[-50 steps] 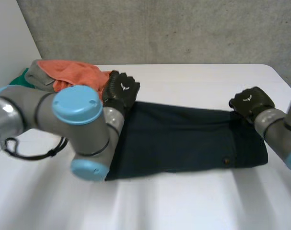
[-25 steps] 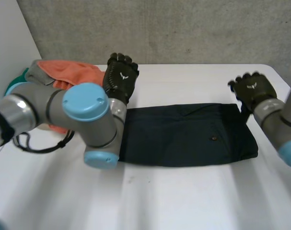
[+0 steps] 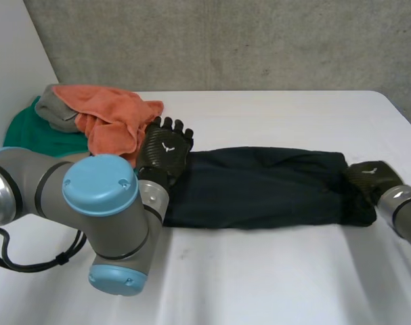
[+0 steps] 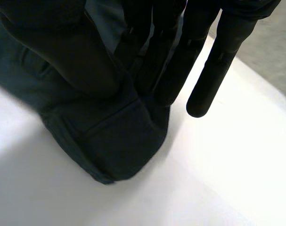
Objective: Fold the laundry.
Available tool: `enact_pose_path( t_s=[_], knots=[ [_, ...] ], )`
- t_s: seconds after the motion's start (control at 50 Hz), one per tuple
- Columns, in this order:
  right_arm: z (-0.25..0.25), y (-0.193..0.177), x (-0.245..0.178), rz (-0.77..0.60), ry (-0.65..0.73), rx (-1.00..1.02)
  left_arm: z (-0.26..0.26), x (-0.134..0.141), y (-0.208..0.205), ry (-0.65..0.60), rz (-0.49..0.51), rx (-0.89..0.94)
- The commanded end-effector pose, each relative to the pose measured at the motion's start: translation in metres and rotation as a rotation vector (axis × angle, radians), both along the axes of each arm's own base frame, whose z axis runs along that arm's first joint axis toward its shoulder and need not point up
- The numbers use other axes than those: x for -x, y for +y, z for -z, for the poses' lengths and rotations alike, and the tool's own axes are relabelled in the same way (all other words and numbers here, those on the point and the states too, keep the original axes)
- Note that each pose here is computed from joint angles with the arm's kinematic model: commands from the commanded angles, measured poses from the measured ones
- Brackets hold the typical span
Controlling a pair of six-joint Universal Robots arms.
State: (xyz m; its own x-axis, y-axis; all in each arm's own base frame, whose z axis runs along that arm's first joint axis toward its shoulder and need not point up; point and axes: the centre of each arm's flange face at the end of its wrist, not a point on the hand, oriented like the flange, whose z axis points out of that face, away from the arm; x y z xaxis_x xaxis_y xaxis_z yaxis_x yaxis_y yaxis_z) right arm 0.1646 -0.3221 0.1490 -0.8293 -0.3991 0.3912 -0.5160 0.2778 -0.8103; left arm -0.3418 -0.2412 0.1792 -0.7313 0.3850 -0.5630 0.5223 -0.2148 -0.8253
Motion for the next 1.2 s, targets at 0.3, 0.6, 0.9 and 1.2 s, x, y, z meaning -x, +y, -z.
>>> enact_pose_path(
  t_s=[0.3, 0.6, 0.9, 1.2],
  knots=[
    [-0.054, 0.073, -0.134, -0.570, 0.237, 0.446, -0.037, -0.038, 0.014, 0.070, -0.058, 0.023],
    [-0.020, 0.146, -0.185, -0.967, 0.151, 0.454, -0.053, -0.052, 0.004, 0.158, -0.105, 0.032],
    [-0.098, 0.054, -0.079, -0.315, -0.516, 0.155, -0.076, 0.022, 0.010, 0.350, 0.144, 0.026],
    [-0.040, 0.012, -0.110, -0.324, -0.428, -0.235, 0.002, 0.038, 0.023, 0.126, -0.018, -0.297]
  ],
)
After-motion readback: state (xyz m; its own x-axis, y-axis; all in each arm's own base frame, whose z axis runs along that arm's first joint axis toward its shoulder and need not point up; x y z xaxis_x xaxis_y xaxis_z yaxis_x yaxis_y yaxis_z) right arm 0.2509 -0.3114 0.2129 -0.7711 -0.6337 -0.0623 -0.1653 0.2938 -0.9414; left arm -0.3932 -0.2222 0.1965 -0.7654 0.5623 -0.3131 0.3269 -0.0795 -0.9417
